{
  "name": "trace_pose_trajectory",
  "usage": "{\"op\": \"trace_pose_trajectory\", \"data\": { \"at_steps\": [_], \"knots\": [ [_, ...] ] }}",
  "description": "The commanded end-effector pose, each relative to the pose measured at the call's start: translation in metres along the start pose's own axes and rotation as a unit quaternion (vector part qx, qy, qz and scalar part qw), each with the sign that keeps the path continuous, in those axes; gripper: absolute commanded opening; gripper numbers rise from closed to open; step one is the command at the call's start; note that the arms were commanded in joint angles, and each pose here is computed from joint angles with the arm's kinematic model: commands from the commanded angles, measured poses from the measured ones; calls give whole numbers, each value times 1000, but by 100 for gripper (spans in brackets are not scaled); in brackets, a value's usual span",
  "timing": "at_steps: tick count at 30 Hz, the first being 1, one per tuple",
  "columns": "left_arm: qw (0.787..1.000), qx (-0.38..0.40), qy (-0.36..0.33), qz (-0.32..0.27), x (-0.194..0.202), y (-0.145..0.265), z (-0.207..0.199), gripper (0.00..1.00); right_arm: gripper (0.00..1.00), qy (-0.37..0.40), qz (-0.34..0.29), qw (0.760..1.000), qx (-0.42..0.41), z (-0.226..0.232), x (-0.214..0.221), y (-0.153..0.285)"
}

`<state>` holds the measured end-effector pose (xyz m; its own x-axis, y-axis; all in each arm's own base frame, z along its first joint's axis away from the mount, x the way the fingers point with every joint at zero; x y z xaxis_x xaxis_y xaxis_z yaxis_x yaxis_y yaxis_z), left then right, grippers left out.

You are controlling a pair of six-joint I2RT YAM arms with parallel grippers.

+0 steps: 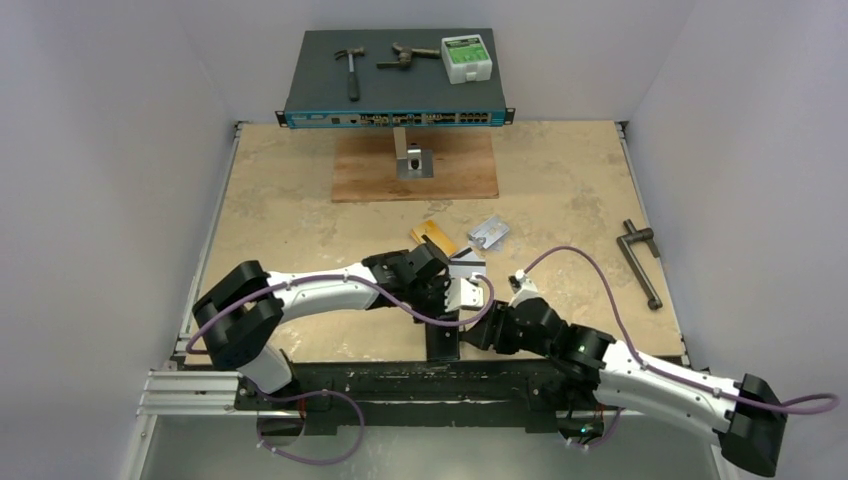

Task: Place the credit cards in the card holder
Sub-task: Close the card holder at the center of the board.

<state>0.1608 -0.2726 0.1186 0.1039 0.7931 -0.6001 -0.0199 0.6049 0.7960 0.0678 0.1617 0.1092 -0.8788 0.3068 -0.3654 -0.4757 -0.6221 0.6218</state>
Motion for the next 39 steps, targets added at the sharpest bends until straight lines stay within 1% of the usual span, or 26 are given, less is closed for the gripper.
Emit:
{"op": "trace_pose_trajectory", "data": {
  "at_steps": [1, 4, 7, 9, 11, 15, 17, 20, 23, 25, 28, 31, 34, 37, 39],
  "knots": [
    [992, -52, 40, -105, -28, 16, 20, 30, 46, -20, -29, 997, -65, 8, -3, 10],
    [988, -56, 63, -130, -29, 26, 29, 31, 31, -23, -52, 992, -110, 12, -7, 20],
    [989, -51, 60, -127, -25, 27, 30, 31, 22, -10, -68, 984, -167, 20, -10, 27],
    [990, -40, 54, -126, -20, 28, 27, 31, 15, 0, -61, 982, -177, 23, -9, 27],
    [989, -35, 59, -131, -17, 33, 29, 31, 11, 15, -51, 982, -180, 26, -8, 22],
    [981, -29, 116, -152, -11, 57, 50, 32, 3, 51, -5, 983, -176, 36, -5, 6],
    [978, -33, 132, -160, -9, 70, 57, 32, 1, 72, 16, 984, -164, 39, -4, -2],
    [975, -46, 126, -176, -5, 84, 60, 33, 0, 85, 33, 986, -142, 38, -3, -13],
    [976, -47, 121, -177, -4, 89, 57, 34, 0, 80, 30, 991, -107, 30, -2, -19],
    [975, -43, 124, -178, -2, 87, 56, 37, 0, 77, 21, 994, -80, 23, -2, -21],
    [974, -14, 121, -191, -1, 82, 49, 37, 0, 73, 14, 996, -56, 17, -2, -23],
    [970, 26, 78, -228, 4, 74, 34, 37, 0, 70, 21, 997, -37, 11, 1, -27],
    [964, 49, -5, -262, 14, 62, 22, 37, 0, 65, 34, 997, -33, 7, 5, -32],
    [957, 54, -93, -269, 24, 49, 11, 36, 0, 66, 49, 996, -19, 4, 8, -38],
    [952, 57, -155, -258, 29, 39, 2, 36, 0, 66, 62, 996, -21, 6, 9, -40]
  ]
}}
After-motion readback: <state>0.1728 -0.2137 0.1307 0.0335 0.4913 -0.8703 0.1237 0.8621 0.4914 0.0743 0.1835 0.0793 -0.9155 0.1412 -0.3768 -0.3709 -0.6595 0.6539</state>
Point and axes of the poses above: each gripper's point midway between its finger pads, its own y axis back along the fingers, its own z axis along the line the jaws close on, x = y × z, the point moved 9 cm from there along y, back along the fingers, and after that the axes turned 4 degrees about -y, right-handed, at the moved point
